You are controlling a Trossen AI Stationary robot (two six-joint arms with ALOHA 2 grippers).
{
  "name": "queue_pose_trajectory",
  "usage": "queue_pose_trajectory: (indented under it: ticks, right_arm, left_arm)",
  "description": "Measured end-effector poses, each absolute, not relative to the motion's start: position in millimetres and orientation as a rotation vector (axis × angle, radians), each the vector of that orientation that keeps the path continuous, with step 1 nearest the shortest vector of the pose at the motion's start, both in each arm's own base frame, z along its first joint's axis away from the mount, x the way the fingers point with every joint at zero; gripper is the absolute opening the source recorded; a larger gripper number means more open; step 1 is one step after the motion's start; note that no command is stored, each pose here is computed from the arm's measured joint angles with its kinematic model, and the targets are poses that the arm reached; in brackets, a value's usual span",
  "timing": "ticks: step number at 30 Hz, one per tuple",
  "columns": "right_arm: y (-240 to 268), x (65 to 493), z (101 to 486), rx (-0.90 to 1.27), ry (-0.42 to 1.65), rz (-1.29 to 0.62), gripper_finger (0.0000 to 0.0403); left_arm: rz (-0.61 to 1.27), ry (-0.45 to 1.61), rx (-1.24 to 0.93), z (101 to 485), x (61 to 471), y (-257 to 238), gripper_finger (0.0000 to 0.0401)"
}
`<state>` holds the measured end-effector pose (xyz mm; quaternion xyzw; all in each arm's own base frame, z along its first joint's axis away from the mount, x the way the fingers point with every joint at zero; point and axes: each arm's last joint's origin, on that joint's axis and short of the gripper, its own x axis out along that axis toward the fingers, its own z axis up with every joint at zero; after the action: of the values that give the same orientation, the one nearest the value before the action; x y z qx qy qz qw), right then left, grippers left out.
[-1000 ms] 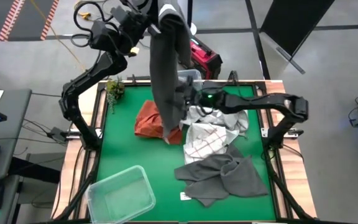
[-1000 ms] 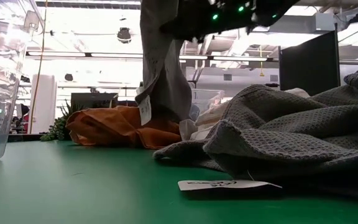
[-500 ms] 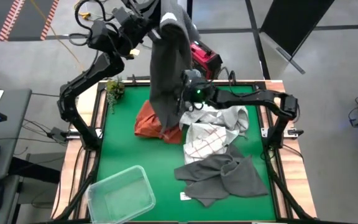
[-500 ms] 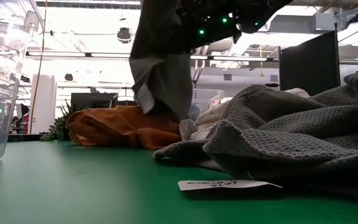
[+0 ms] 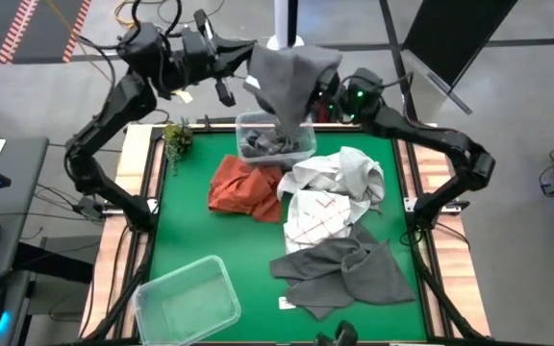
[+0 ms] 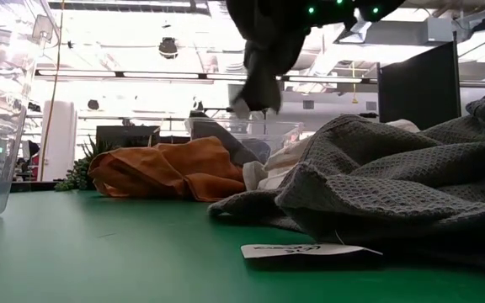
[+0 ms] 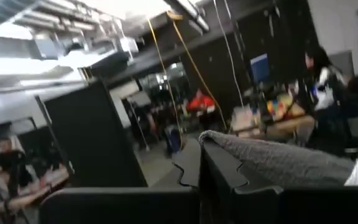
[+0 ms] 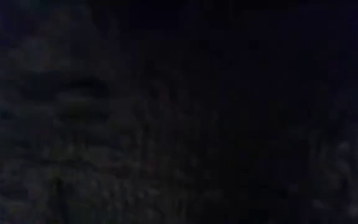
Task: Sort towels by color in basket
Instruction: Put the left gray towel into the top transparent bin
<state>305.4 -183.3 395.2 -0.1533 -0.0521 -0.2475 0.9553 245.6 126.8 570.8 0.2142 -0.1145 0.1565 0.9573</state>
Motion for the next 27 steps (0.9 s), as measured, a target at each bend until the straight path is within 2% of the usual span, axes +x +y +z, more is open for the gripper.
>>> queue_pose_trajectory:
  ticks: [3,13,19,27]
  right_arm:
    - [-177,313,388,-0.291,-0.064,-0.449,0.0017]
    - [-174,351,331,-0.224,0.175,-0.369,0.0029]
    - [-177,347,309,-0.166,0.369,-0.353,0.0034]
    - [-186,335,294,-0.094,0.530,-0.365,0.0037]
  left_arm:
    - [0.356,-0.154,0.422,564,247,130,0.0000]
    - [0.552,0.167,0.328,526,250,153,0.0000]
    - [0.614,0.358,0.159,482,244,189,0.0000]
    - [0.620,0.464,0.024,421,255,223,0.0000]
